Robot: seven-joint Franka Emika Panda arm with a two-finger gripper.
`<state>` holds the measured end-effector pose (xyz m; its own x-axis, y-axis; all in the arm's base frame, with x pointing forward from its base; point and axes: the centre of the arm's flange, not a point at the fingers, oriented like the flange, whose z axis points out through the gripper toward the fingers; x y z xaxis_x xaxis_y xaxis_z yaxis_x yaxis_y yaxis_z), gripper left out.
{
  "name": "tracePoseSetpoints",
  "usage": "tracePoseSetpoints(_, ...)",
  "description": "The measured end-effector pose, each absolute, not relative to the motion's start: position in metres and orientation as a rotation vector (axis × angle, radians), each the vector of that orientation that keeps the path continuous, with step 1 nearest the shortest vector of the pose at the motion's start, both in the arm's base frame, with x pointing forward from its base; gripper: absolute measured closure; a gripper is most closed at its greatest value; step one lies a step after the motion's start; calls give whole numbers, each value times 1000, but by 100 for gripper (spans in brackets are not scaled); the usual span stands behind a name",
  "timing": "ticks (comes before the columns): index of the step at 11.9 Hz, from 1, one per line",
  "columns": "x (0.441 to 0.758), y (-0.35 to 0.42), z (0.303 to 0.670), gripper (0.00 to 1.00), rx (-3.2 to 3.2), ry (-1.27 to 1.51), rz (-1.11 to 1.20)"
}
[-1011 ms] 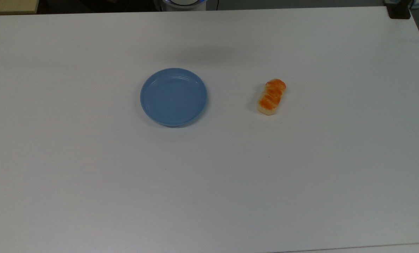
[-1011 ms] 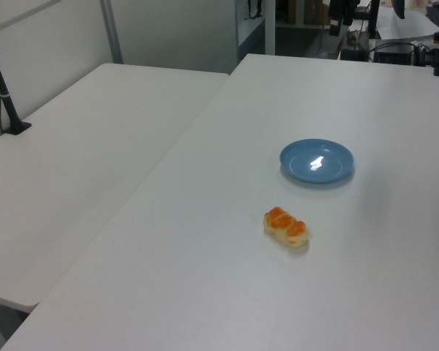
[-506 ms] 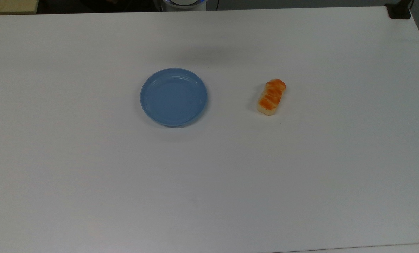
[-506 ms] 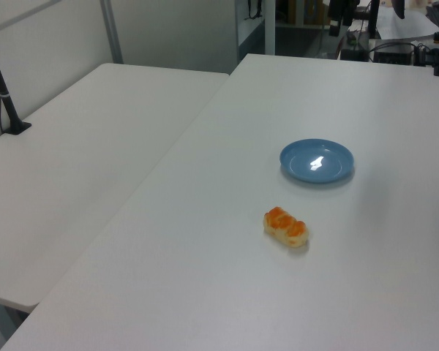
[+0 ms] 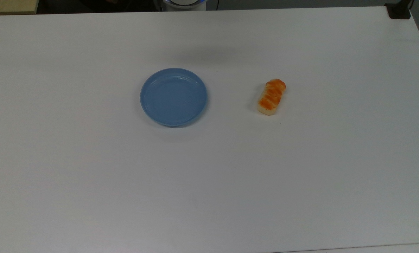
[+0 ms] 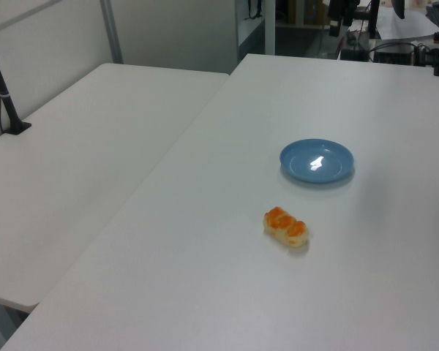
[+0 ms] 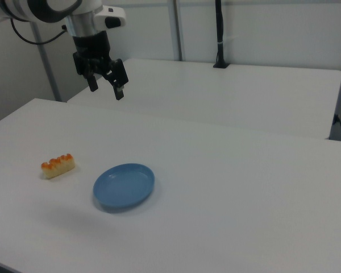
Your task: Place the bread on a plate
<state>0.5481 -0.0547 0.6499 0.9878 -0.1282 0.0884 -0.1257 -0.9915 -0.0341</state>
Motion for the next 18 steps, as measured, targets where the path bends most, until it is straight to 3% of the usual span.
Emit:
tracePoseSetpoints(5,548,-52,648,0,-3101,200,-134)
tracePoseSetpoints(11,553,20,618,0,-2986,525,-3)
tracePoseSetpoints(13,562,66,591,0,-2952,643,32)
tracePoseSetpoints(18,593,191,482,0,-2965,700,38)
